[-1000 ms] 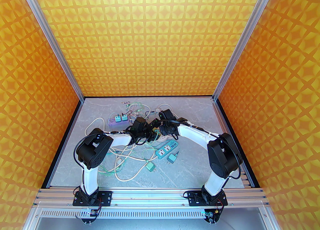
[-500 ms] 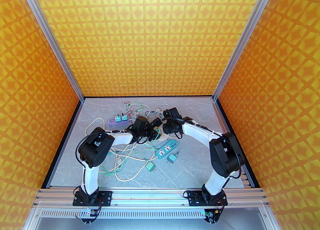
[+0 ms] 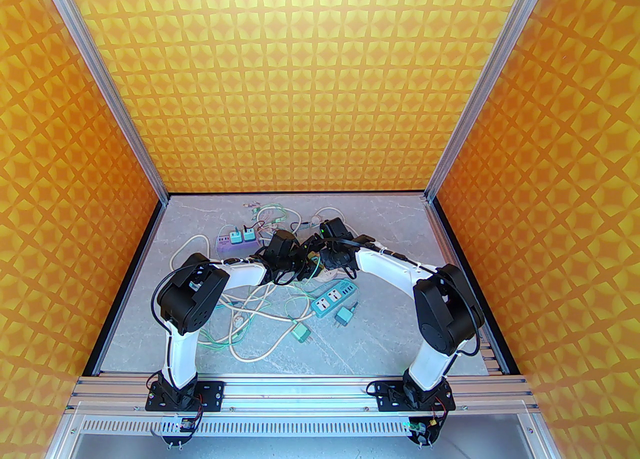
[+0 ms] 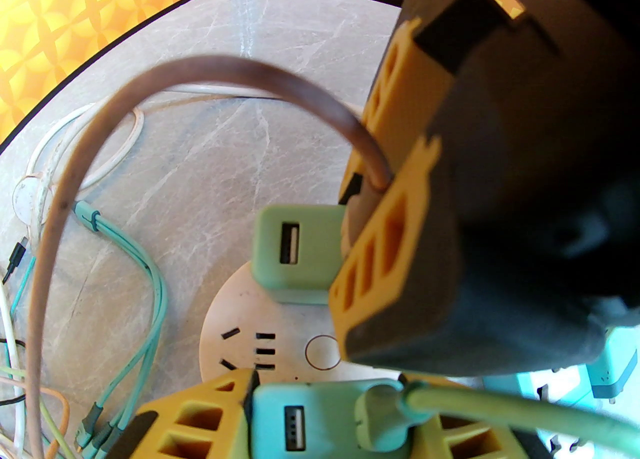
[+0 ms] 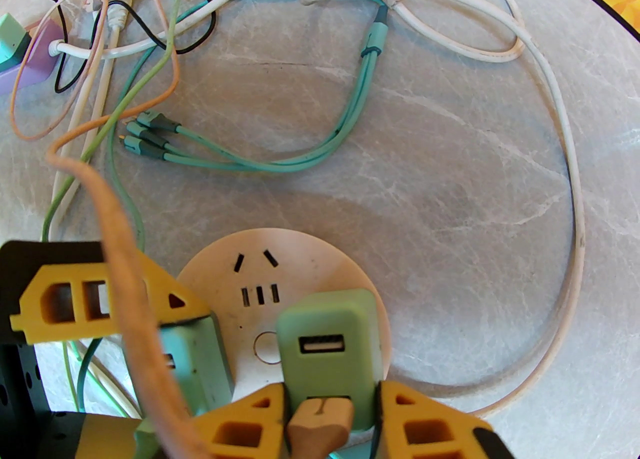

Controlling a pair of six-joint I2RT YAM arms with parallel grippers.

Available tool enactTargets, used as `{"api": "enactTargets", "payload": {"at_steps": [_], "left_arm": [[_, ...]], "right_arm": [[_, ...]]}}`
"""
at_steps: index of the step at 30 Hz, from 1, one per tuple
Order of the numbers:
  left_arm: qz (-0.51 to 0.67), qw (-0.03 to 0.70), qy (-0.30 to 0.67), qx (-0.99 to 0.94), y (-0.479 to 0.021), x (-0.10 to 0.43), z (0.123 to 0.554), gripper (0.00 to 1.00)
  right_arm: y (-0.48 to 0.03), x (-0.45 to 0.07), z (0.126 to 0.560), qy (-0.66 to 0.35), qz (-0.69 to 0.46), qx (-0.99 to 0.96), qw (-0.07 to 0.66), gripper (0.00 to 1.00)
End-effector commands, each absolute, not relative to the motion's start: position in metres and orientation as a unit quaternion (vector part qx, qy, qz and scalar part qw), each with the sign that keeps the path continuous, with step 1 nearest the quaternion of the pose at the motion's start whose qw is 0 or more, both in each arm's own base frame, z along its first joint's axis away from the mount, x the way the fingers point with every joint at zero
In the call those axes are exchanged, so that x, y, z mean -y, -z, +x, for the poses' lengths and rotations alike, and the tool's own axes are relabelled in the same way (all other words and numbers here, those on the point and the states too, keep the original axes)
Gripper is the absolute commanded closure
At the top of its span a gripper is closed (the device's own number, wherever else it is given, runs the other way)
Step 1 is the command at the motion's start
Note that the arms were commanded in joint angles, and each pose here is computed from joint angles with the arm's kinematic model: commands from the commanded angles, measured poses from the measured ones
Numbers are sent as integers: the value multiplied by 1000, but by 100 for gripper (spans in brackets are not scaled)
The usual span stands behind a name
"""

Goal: Pull the plug off the socket

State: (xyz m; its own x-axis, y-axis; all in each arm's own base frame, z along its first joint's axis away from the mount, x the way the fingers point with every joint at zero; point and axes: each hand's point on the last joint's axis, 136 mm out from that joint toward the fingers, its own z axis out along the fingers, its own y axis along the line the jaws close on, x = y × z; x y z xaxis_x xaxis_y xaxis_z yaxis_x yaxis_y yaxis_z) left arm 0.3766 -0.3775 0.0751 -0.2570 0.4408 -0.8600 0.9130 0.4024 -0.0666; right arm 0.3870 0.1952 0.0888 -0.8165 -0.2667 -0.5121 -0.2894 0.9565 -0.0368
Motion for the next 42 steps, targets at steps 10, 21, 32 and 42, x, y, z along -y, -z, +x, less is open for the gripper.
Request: {"api": "enactTargets", "payload": {"at_steps": [10,21,32,42], "left_arm": [[463,288,277,-791,1,359,346,65],[462,283,278,-793,3,360,347,65],[462,278,277,-795,7,359,346,65],[461,277,277,-796,6,360,346,65]], "right_arm": [[-130,-197,407,-155,-98,-934,306,74],[-107,-269,378,-165,-159,-933,278,74],[-128,-197,402,-136,-100,-935,312,75],[-133,-214,398,-169,-108,-931,305,74]]}}
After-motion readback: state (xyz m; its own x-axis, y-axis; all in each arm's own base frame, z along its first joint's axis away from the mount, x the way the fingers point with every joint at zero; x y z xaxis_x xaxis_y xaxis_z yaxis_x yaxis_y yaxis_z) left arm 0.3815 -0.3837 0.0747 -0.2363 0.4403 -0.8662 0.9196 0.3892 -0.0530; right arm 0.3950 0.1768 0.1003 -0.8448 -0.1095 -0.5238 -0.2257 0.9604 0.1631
